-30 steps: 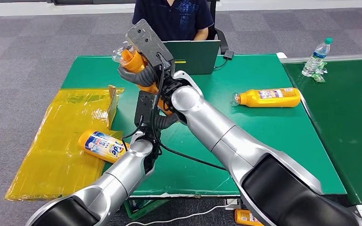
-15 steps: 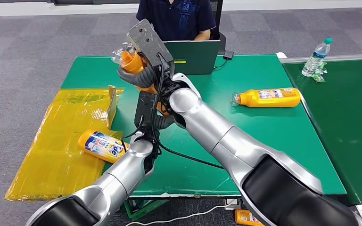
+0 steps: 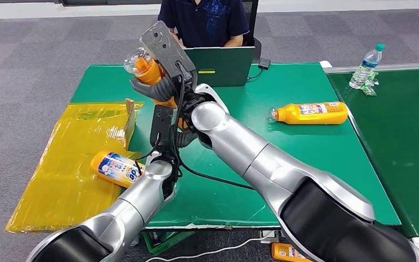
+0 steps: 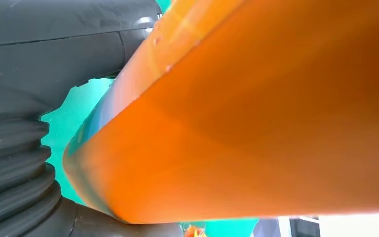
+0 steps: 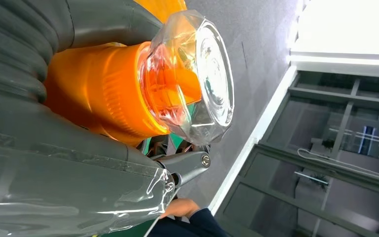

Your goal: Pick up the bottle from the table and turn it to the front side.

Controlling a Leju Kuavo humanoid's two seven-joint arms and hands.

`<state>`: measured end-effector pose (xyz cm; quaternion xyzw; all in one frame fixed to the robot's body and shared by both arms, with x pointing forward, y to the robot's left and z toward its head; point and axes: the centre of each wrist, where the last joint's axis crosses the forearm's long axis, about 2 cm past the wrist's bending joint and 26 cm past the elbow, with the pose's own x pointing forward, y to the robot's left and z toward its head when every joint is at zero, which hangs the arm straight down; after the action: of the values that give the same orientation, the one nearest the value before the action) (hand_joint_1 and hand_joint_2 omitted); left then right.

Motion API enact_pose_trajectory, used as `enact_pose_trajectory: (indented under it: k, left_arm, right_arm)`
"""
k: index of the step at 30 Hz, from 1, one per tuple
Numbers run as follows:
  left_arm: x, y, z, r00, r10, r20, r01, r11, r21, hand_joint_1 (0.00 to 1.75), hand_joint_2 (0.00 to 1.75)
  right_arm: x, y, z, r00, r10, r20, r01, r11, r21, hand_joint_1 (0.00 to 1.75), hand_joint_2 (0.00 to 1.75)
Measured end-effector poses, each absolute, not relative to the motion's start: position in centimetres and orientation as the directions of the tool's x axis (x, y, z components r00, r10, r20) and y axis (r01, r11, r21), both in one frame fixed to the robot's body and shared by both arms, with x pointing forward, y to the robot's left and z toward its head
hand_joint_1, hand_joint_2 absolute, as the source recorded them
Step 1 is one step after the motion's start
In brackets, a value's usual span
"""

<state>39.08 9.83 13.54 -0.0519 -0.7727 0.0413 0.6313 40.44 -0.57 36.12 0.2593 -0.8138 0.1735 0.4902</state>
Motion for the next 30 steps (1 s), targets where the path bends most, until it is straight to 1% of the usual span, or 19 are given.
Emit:
enact_pose_trajectory:
  k: [8, 9, 12, 13, 18, 20, 22, 24, 26, 30]
  left_arm:
    - [39.3, 10.1, 13.6, -0.211, 0.118, 0.97, 0.007, 0.993, -0.119, 1.75, 1.75]
    - [39.3, 10.2, 13.6, -0.214, 0.113, 0.97, 0.005, 0.993, -0.114, 1.75, 1.75]
    - [39.4, 10.4, 13.6, -0.218, 0.094, 0.971, -0.009, 0.995, -0.098, 1.75, 1.75]
    - [39.5, 10.6, 13.7, -0.22, 0.086, 0.972, -0.016, 0.996, -0.091, 1.75, 1.75]
    - [40.2, 11.8, 14.0, -0.23, 0.036, 0.972, -0.06, 0.997, -0.051, 1.75, 1.75]
    - [40.6, 12.9, 14.0, -0.242, -0.035, 0.97, -0.102, 0.995, 0.01, 1.75, 1.75]
    - [41.3, 14.9, 14.1, -0.256, -0.143, 0.956, -0.152, 0.983, 0.106, 1.75, 1.75]
    - [42.0, 17.1, 14.2, -0.261, -0.223, 0.939, -0.183, 0.967, 0.179, 1.75, 1.75]
    - [42.3, 18.6, 14.1, -0.257, -0.26, 0.931, -0.2, 0.957, 0.211, 1.75, 1.75]
    - [42.8, 20.3, 14.3, -0.256, -0.286, 0.923, -0.226, 0.946, 0.231, 1.75, 1.75]
  right_arm:
    - [40.4, -0.5, 36.2, -0.393, -0.247, 0.886, -0.593, 0.804, -0.039, 1.75, 1.75]
    - [40.4, -0.5, 36.2, -0.396, -0.246, 0.885, -0.592, 0.805, -0.041, 1.41, 1.75]
    - [40.4, -0.5, 36.2, -0.407, -0.237, 0.882, -0.59, 0.806, -0.056, 0.1, 1.75]
    - [40.4, -0.5, 36.2, -0.412, -0.232, 0.881, -0.589, 0.805, -0.064, 0.0, 1.75]
    - [40.3, -0.4, 35.8, -0.443, -0.191, 0.876, -0.592, 0.796, -0.126, 0.0, 1.75]
    - [40.4, -0.6, 35.6, -0.482, -0.139, 0.865, -0.582, 0.788, -0.198, 0.0, 1.75]
    - [40.7, -1.1, 35.4, -0.538, -0.062, 0.841, -0.564, 0.768, -0.304, 0.0, 1.75]
    - [41.2, -1.8, 35.2, -0.573, -0.008, 0.819, -0.547, 0.748, -0.375, 0.0, 1.75]
    - [41.5, -2.4, 35.0, -0.58, 0.01, 0.815, -0.538, 0.746, -0.392, 0.0, 1.75]
    - [41.8, -3.1, 34.4, -0.562, 0.011, 0.827, -0.534, 0.758, -0.374, 0.0, 1.75]
